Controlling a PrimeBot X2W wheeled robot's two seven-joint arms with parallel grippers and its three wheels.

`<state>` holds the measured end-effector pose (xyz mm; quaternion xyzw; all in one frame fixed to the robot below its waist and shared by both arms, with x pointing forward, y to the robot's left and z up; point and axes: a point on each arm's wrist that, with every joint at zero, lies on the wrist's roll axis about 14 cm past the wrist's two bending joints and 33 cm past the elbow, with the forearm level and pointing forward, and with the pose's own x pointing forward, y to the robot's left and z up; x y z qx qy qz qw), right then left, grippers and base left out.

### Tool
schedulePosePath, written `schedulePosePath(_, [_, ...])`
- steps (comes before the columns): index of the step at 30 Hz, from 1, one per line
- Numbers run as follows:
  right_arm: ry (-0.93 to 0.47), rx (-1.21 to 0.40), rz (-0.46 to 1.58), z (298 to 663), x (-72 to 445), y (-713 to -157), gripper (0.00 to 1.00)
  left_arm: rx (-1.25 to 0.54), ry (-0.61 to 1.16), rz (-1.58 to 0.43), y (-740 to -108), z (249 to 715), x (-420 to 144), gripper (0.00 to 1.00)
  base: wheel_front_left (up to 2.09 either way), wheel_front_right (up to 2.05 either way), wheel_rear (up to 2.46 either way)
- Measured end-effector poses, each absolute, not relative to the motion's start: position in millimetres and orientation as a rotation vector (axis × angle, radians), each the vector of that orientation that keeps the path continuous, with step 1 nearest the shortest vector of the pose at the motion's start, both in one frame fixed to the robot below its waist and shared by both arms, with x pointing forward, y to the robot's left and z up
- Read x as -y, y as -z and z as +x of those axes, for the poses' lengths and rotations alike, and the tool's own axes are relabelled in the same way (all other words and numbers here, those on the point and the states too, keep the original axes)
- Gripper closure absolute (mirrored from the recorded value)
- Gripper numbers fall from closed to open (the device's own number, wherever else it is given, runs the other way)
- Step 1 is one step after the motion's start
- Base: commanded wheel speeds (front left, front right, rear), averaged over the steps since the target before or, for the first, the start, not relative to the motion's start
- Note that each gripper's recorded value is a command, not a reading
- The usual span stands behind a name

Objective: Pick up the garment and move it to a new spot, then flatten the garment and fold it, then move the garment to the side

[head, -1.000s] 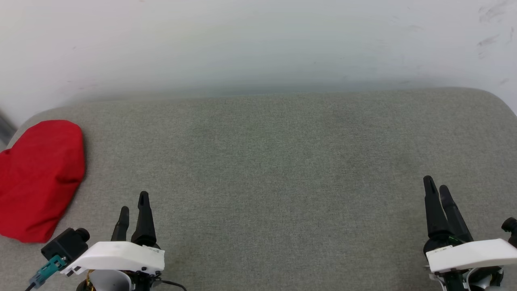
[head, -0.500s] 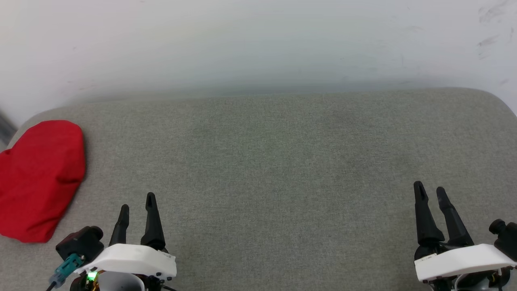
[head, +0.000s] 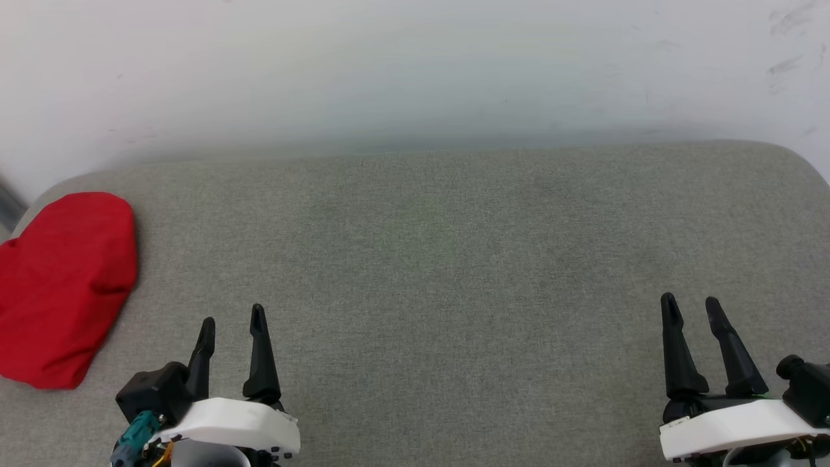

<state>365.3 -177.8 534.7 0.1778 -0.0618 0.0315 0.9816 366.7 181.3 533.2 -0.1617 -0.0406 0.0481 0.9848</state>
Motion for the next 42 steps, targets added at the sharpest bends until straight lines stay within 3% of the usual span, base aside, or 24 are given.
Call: schedulePosePath(42, [-0.098, 0.195, 0.075, 355, 170, -544, 0.0, 0.183, -0.054, -0.012, -541, 355, -173, 0.0, 0.0, 0.0, 0.0])
